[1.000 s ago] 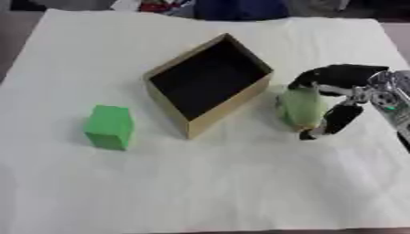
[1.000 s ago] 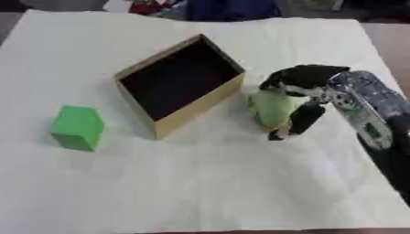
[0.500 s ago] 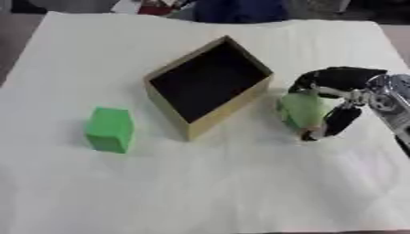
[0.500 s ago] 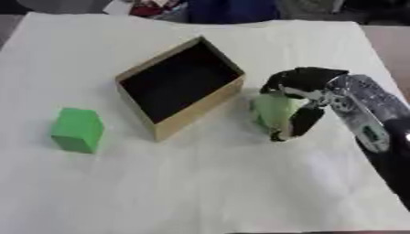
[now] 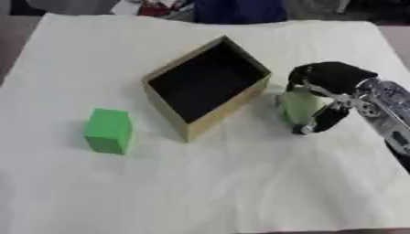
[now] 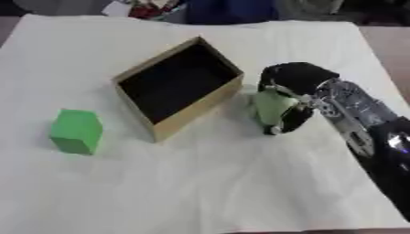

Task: Pick up objects on the table and place them in the box.

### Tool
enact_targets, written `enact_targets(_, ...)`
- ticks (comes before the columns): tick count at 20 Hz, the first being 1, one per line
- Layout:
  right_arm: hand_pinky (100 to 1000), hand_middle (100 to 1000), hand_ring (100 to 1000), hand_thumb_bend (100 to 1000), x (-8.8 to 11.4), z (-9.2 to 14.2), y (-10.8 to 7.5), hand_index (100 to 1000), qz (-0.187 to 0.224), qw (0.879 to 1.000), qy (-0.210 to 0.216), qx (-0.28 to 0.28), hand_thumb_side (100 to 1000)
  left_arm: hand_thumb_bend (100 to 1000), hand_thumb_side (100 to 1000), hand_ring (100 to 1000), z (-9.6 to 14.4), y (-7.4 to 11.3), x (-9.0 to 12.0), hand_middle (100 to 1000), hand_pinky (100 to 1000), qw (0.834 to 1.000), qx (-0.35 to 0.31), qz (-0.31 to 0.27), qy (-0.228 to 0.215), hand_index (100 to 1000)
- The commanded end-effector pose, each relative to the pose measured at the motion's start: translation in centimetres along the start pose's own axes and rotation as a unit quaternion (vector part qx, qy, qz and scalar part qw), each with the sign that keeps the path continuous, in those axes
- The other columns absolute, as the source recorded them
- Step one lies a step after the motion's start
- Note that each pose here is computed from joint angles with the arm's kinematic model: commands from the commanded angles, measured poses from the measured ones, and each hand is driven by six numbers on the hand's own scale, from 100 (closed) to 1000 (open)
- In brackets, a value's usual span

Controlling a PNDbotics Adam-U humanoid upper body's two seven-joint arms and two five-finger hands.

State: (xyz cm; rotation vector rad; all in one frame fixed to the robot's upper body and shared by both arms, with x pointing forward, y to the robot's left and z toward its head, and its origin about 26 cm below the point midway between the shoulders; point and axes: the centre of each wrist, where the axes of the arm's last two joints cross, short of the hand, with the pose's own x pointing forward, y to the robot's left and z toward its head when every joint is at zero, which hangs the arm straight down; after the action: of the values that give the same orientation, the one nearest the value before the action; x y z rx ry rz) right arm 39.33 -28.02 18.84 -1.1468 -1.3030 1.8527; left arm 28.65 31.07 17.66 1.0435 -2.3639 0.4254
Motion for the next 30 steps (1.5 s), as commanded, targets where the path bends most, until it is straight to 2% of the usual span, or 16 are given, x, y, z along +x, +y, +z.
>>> enact_targets(1, 731, 811, 837, 409, -0.4, -0.1, -0.3, 753, 0.01, 1.0, 0.007, -0.012, 280, 284, 1000, 584, -0.6, 0.0, 0.5, 543, 547, 1.0, 0.001, 0.005, -0.014, 778)
enact_targets(2, 730, 811, 837, 398, -0.4, -0.1, -0.3, 753, 0.007, 1.0, 0.006, -0.014, 276, 284, 1000, 584, -0.6, 0.0, 0.5, 543, 547, 1.0, 0.0, 0.005, -0.014, 778)
enact_targets(3, 729, 815, 836, 316, -0.4, -0.1, -0.3, 753, 0.004, 1.0, 0.004, -0.016, 240, 282, 1000, 584, -0.6, 0.0, 0.5, 542, 547, 1.0, 0.0, 0.005, -0.014, 777)
enact_targets(5, 728, 813, 833, 245, -0.3, -0.1, -0.5, 756, -0.005, 1.0, 0.0, -0.019, 210, 280, 1000, 583, -0.6, 0.0, 0.5, 542, 547, 1.0, 0.0, 0.006, -0.014, 776)
enact_targets(6, 728, 813, 832, 238, -0.2, -0.1, -0.6, 756, -0.01, 1.0, -0.003, -0.02, 207, 279, 1000, 583, -0.6, 0.0, 0.5, 542, 547, 1.0, -0.001, 0.006, -0.014, 776)
enact_targets(7, 732, 817, 833, 165, -0.2, -0.1, -0.7, 762, -0.016, 1.0, -0.006, -0.021, 211, 279, 1000, 583, -0.6, 0.0, 0.5, 541, 547, 1.0, -0.001, 0.006, -0.014, 776)
enact_targets(9, 737, 822, 836, 102, -0.1, 0.0, -1.0, 771, -0.027, 0.999, -0.011, -0.02, 222, 279, 1000, 583, -0.6, 0.0, 0.5, 541, 547, 1.0, -0.001, 0.006, -0.015, 775)
enact_targets(13, 753, 819, 841, 100, 0.0, 0.4, -2.0, 790, -0.057, 0.998, -0.029, -0.006, 261, 282, 1000, 583, -0.6, 0.0, 0.5, 540, 548, 1.0, -0.002, 0.006, -0.015, 773)
enact_targets(18, 756, 818, 842, 100, 0.1, 1.1, -4.3, 784, -0.072, 0.997, -0.039, -0.014, 244, 283, 1000, 583, -0.7, 0.0, 0.6, 540, 548, 1.0, -0.004, 0.006, -0.016, 773)
enact_targets(27, 757, 827, 844, 100, 0.6, 2.2, -9.1, 770, -0.048, 0.994, -0.058, -0.076, 217, 283, 1000, 584, -0.7, 0.1, 0.5, 541, 547, 1.0, -0.004, 0.004, -0.017, 772)
enact_targets(30, 760, 827, 843, 100, 0.7, 3.0, -11.4, 767, -0.042, 0.991, -0.071, -0.101, 213, 282, 1000, 583, -0.7, 0.1, 0.5, 541, 547, 1.0, -0.005, 0.003, -0.016, 772)
